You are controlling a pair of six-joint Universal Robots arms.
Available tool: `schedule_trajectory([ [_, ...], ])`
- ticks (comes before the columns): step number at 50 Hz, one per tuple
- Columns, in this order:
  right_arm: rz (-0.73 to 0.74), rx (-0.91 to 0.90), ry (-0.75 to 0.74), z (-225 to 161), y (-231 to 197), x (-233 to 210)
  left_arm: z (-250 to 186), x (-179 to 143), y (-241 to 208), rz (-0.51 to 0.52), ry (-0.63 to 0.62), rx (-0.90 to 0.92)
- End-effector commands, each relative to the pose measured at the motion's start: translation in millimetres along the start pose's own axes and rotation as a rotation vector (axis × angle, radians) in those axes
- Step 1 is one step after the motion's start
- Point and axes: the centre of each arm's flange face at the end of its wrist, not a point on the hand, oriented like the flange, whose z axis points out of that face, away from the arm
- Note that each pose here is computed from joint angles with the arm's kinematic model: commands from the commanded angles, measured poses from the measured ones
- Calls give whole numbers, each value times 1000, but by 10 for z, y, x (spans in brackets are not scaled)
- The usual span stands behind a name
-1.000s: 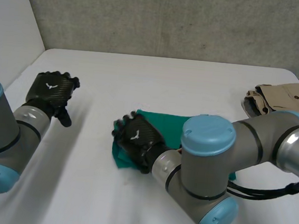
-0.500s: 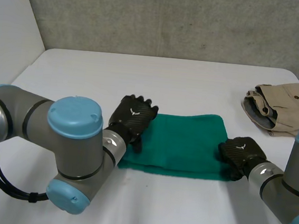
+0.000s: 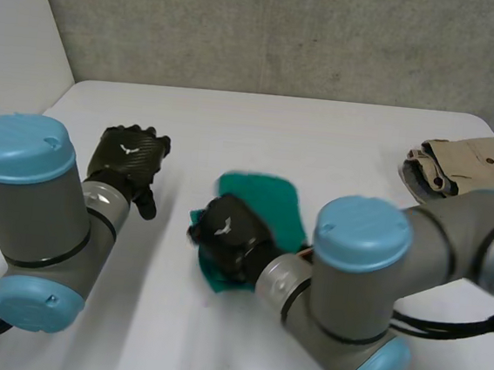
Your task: Fold the laundry.
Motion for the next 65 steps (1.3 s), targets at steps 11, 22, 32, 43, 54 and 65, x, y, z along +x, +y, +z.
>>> schedule_trajectory([
  [11,641,-54,324,-236,407,1226,151,602,-194,-151,271,118],
  [22,723,-291,224,26,913,974,236,841,295,-100,282,-138],
  [32,570,-379,214,32,1014,948,170,809,504,25,231,-285],
  [43,468,-197,368,-309,465,1227,-109,590,-410,-42,275,-31],
  [54,436,-155,280,-542,241,603,-422,117,-1181,-181,399,184],
  [65,391,-123,213,-295,486,47,-504,37,-1233,-209,425,151],
])
